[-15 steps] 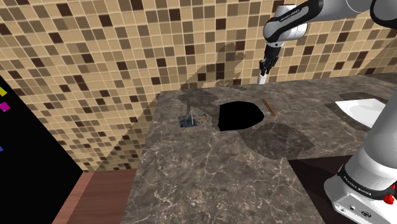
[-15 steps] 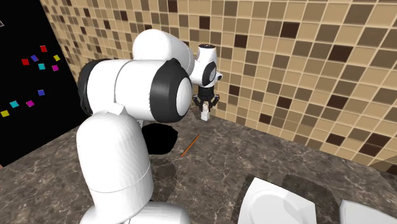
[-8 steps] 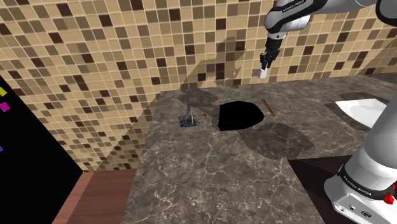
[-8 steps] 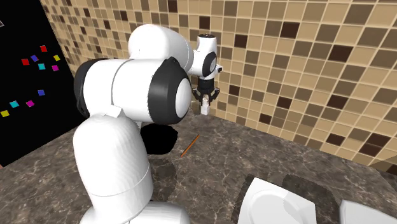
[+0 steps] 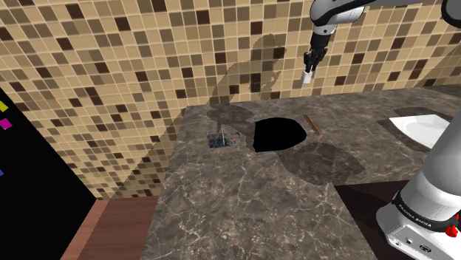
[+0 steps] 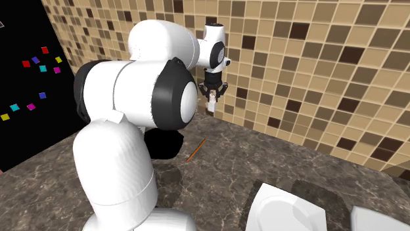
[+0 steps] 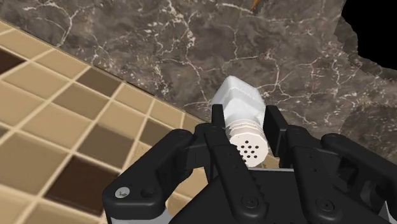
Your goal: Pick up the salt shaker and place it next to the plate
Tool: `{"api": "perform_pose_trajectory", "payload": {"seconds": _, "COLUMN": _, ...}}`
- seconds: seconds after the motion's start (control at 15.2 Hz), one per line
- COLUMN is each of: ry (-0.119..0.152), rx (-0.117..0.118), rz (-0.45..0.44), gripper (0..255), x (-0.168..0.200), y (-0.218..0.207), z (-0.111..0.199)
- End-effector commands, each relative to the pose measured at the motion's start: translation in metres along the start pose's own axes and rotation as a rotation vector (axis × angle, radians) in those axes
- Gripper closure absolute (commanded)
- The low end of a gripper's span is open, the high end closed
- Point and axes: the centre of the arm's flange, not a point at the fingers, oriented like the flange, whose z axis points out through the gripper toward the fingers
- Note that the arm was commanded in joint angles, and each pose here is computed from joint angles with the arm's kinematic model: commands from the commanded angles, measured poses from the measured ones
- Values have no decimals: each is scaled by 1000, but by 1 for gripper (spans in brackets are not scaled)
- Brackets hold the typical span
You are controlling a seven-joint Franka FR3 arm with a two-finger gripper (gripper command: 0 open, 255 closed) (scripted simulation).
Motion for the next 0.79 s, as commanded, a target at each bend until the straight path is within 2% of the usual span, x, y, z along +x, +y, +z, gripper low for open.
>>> {"api": "perform_pose_trajectory", "payload": {"seconds": 0.0, "ry": 0, "rx": 0, "rz": 0, "gripper": 255, "x": 1, "y": 1, "z": -10}}
{"api": "perform_pose_trajectory", "payload": {"seconds": 0.07, "ry": 0, "rx": 0, "rz": 0, "gripper": 255, "x": 2, "y": 1, "z": -12}}
{"api": "perform_pose_trajectory", "payload": {"seconds": 0.73, "ry": 0, "rx": 0, "rz": 0, "gripper": 255, "x": -128, "y": 16, "z": -31}}
